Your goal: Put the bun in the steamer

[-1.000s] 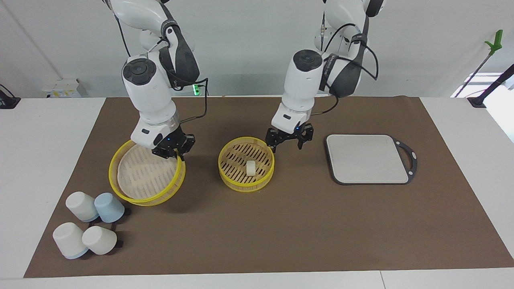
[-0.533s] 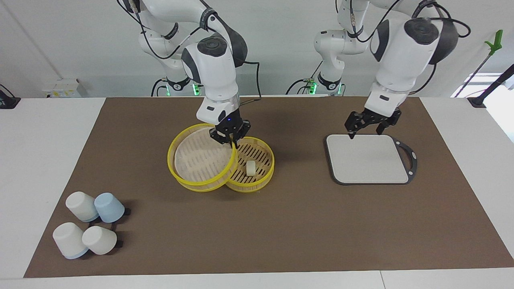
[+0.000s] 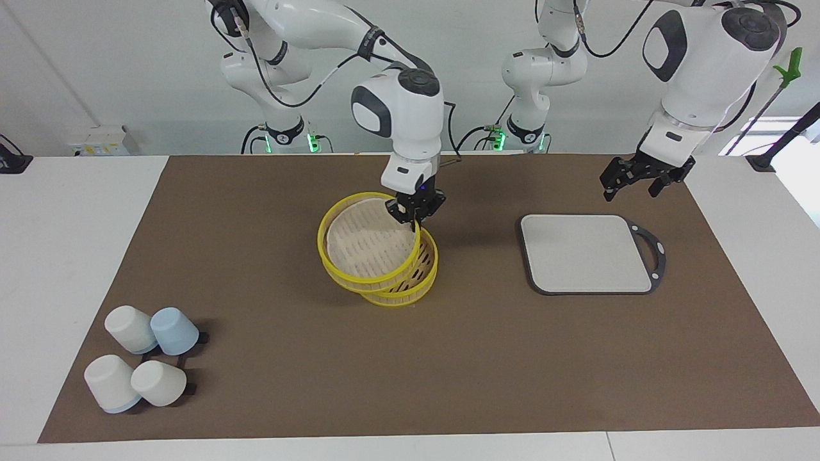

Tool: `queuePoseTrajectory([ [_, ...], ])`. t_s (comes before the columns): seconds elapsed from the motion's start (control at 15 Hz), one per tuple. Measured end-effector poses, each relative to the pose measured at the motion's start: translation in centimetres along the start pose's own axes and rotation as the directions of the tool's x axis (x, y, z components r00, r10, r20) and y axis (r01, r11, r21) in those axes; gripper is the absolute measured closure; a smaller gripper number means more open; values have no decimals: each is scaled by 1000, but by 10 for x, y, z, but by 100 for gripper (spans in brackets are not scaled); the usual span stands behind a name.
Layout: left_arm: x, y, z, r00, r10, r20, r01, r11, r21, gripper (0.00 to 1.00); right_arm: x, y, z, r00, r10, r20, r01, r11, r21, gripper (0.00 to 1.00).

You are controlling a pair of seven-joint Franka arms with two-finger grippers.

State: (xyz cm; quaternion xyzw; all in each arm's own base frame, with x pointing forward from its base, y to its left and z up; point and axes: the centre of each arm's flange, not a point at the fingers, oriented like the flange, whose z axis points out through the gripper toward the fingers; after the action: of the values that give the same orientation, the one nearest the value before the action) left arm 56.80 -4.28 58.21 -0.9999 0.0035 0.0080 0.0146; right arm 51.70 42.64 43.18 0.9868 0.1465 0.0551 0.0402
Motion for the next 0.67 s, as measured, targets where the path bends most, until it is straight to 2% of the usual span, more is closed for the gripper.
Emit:
queuePoseTrajectory([
  [0.2, 0, -2, 1, 1000, -8, 4, 8, 1000, -19, 0, 11, -7, 9, 1000, 21, 1, -21, 1000, 7, 91],
  [0.47, -1, -9, 0, 1000, -25, 3, 25, 999, -34, 0, 29, 3, 5, 996, 54, -67, -50, 997, 56, 91],
  [0.67, -1, -12, -1, 1000, -22, 2, 22, 999, -39, 0, 28, -6, 1, 992, 90, -84, -84, 993, 78, 91],
])
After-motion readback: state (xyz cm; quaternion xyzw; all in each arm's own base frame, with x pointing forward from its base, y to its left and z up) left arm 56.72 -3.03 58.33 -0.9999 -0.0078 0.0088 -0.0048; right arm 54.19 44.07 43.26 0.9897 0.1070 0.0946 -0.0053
